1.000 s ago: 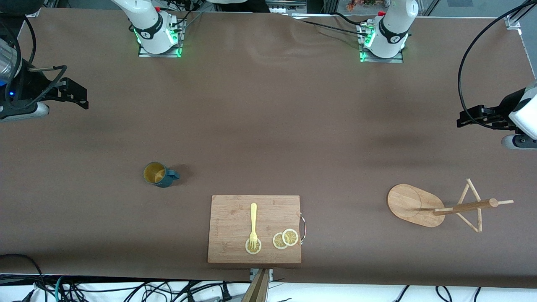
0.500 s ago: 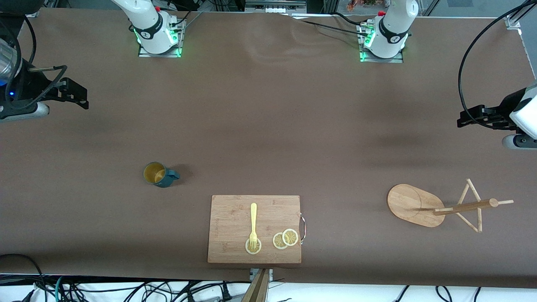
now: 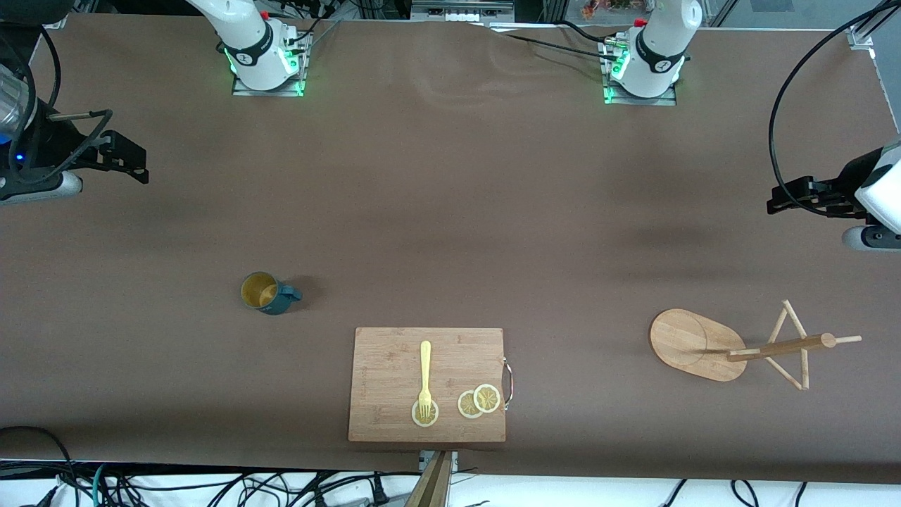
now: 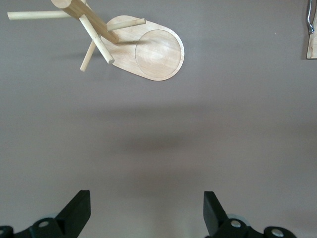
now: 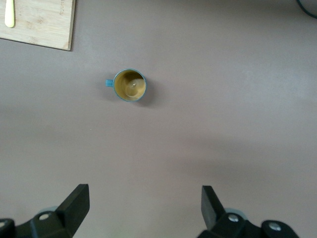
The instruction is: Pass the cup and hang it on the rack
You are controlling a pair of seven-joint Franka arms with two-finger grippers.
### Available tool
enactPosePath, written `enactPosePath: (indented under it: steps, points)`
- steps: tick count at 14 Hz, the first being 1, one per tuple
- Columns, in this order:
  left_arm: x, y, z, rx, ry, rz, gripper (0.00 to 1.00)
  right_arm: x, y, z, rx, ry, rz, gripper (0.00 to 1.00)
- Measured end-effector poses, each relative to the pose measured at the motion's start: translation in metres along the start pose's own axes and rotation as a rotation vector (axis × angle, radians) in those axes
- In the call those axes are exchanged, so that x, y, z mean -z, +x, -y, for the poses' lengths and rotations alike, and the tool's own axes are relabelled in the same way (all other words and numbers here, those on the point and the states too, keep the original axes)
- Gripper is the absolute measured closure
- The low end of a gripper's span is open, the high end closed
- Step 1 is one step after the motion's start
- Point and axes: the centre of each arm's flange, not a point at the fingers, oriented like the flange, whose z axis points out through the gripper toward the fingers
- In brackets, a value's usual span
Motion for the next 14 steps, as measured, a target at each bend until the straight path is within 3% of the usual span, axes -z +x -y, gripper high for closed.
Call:
enactPosePath:
  steps: [8, 14]
  points:
    - [0.0, 0.0, 0.0, 0.0, 0.0, 0.0, 0.0, -0.001, 0.003, 0.003, 0.006, -0.001, -0.022, 0.0]
    - [0.0, 0.0, 0.0, 0.0, 0.0, 0.001, 0.0, -0.022, 0.01, 0.001, 0.004, 0.002, 0.015, 0.0]
